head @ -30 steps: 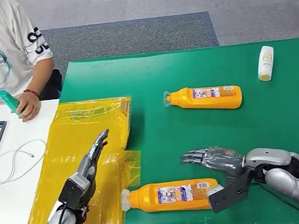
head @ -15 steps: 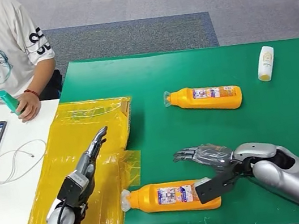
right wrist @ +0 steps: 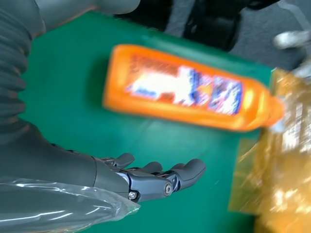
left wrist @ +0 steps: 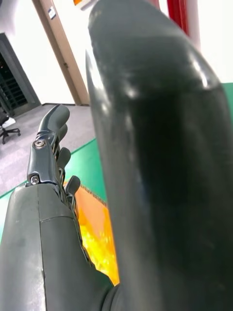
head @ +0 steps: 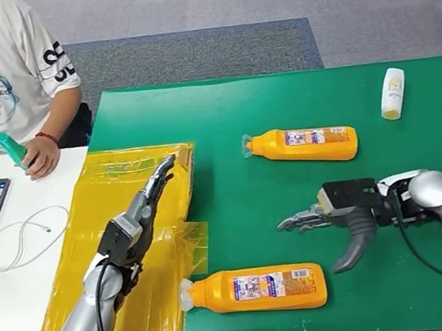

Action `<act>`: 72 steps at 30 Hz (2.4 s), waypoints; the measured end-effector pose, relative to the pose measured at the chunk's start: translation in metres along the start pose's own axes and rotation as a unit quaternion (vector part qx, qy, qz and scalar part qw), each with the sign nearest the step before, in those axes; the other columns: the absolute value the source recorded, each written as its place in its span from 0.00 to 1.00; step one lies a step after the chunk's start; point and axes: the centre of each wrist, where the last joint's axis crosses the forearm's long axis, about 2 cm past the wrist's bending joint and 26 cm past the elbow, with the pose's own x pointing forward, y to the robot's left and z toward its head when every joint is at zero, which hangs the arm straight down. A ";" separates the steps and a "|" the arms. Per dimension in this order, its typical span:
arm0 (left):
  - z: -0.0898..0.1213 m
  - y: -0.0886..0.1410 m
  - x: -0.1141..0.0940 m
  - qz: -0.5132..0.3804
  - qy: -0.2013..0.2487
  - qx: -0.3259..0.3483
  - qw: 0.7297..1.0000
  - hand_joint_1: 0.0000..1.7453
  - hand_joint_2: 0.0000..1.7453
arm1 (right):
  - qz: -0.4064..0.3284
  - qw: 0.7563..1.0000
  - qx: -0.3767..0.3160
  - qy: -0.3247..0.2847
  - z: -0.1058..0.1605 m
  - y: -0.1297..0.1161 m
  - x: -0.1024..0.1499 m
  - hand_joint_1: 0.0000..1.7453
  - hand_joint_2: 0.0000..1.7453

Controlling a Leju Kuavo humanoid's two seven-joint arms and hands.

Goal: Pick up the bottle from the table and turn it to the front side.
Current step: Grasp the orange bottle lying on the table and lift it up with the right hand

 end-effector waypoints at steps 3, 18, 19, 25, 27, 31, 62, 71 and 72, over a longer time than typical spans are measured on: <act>-0.002 -0.001 -0.002 0.004 0.001 0.001 1.000 0.00 0.00 | 0.016 0.999 -0.014 0.031 0.013 -0.011 0.008 0.00 1.00; -0.003 -0.002 -0.003 0.005 0.002 0.010 1.000 0.00 0.00 | 0.131 0.985 -0.038 0.110 0.017 -0.012 0.025 0.00 1.00; -0.003 -0.002 -0.003 0.005 0.003 0.010 1.000 0.00 0.00 | 0.142 0.982 -0.039 0.115 0.017 -0.011 0.027 0.00 1.00; -0.005 0.001 -0.002 -0.002 0.014 0.012 1.000 0.00 0.00 | 0.195 0.971 -0.042 0.131 0.022 -0.011 0.046 0.00 1.00; -0.006 0.001 -0.001 -0.005 0.016 0.012 1.000 0.00 0.00 | 0.209 0.968 -0.043 0.131 0.025 -0.012 0.053 0.00 1.00; -0.006 0.002 -0.001 -0.006 0.018 0.011 1.000 0.00 0.00 | 0.228 0.964 -0.041 0.131 0.032 -0.012 0.069 0.00 1.00; -0.020 0.000 -0.007 0.014 0.023 0.002 1.000 0.00 0.00 | 0.057 0.997 0.042 -0.011 0.014 0.023 0.024 0.00 1.00; 0.000 -0.002 -0.015 0.012 0.047 -0.001 0.999 0.00 0.00 | 0.069 0.997 0.010 -0.019 0.004 0.049 -0.017 0.00 1.00; 0.001 -0.002 -0.015 0.012 0.047 -0.001 0.999 0.00 0.00 | 0.068 0.997 0.008 -0.020 0.004 0.050 -0.018 0.00 1.00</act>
